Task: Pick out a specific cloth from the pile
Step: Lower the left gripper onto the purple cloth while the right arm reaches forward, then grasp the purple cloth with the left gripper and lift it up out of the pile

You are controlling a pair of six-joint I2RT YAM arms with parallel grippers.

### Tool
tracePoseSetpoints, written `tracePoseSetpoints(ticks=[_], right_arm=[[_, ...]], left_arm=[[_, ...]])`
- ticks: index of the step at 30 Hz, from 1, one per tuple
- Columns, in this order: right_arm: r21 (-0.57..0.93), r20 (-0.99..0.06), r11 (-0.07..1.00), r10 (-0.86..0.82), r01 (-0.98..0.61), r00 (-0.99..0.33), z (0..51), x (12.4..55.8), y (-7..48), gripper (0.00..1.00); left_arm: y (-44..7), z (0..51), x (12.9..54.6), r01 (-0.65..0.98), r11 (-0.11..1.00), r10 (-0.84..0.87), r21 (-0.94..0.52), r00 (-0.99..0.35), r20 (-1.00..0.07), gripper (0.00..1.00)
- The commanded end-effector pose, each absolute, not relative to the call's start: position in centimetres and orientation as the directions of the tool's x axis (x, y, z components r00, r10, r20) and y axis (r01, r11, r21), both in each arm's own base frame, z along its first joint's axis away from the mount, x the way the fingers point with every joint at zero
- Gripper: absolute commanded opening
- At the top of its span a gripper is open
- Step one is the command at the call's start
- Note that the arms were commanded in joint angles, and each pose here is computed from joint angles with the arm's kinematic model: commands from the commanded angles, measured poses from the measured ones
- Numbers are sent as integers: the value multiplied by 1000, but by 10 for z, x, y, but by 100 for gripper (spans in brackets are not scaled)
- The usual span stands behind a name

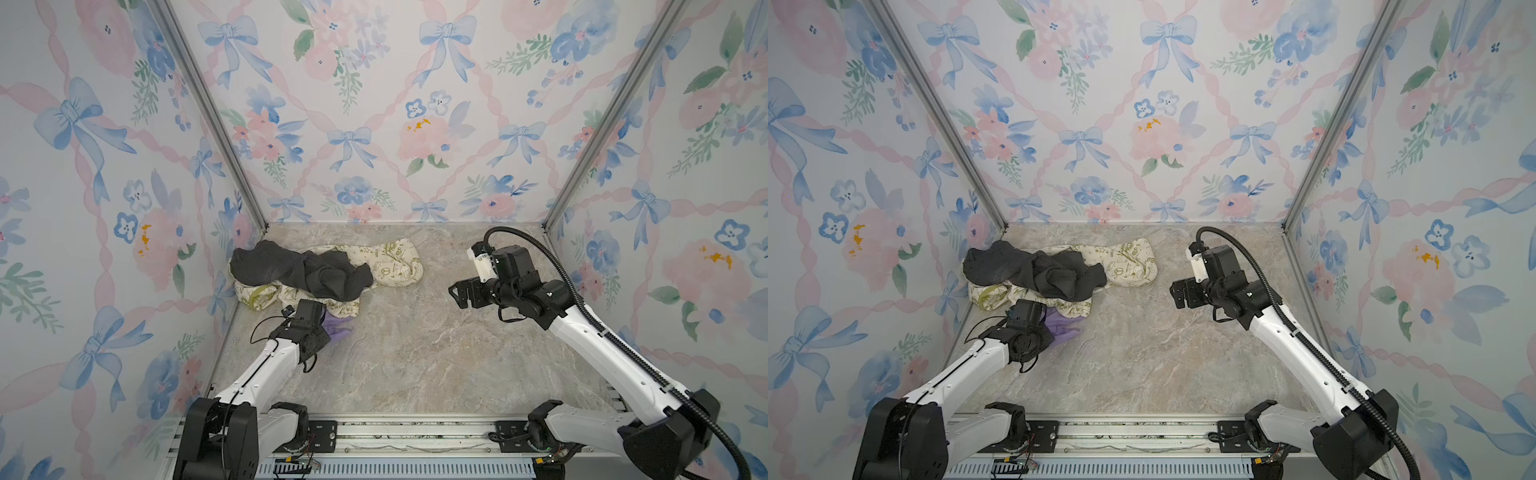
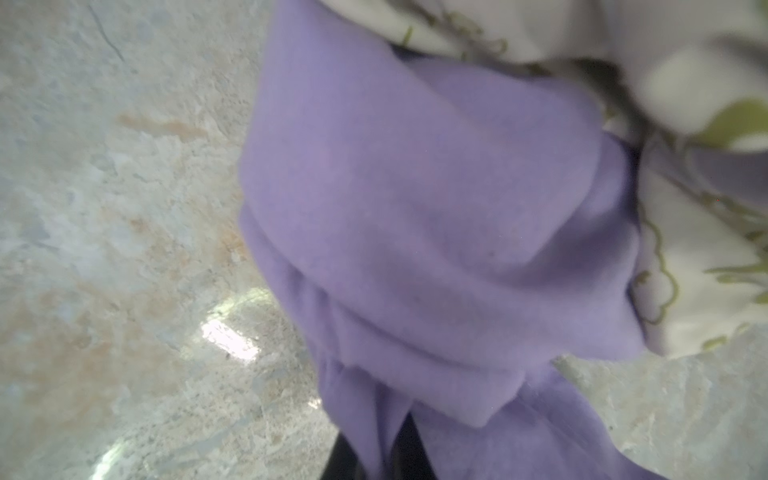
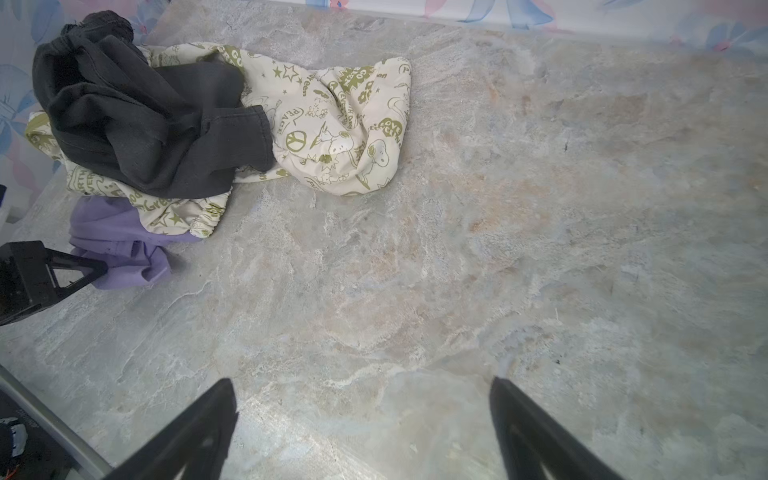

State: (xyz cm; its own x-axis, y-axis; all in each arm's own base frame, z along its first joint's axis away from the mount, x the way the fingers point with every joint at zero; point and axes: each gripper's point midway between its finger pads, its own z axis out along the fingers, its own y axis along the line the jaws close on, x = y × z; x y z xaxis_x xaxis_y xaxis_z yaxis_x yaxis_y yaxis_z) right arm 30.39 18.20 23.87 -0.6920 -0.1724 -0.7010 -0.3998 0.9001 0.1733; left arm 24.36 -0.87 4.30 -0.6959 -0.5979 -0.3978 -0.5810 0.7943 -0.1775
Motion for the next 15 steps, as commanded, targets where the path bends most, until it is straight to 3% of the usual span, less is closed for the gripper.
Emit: tracePoseSetpoints(ticks=[1,15], right_arm=[[180,-737,898,-147,-401,-660,257,306,188,97],[163,-747,874,-194,-458,-636,261,299,221,97]], left_arm=[[-12,64,259,-542,813,-574,-212,-685,-448,0],[-23,171,310,-371,870,-492,-325,-594,-637,0]])
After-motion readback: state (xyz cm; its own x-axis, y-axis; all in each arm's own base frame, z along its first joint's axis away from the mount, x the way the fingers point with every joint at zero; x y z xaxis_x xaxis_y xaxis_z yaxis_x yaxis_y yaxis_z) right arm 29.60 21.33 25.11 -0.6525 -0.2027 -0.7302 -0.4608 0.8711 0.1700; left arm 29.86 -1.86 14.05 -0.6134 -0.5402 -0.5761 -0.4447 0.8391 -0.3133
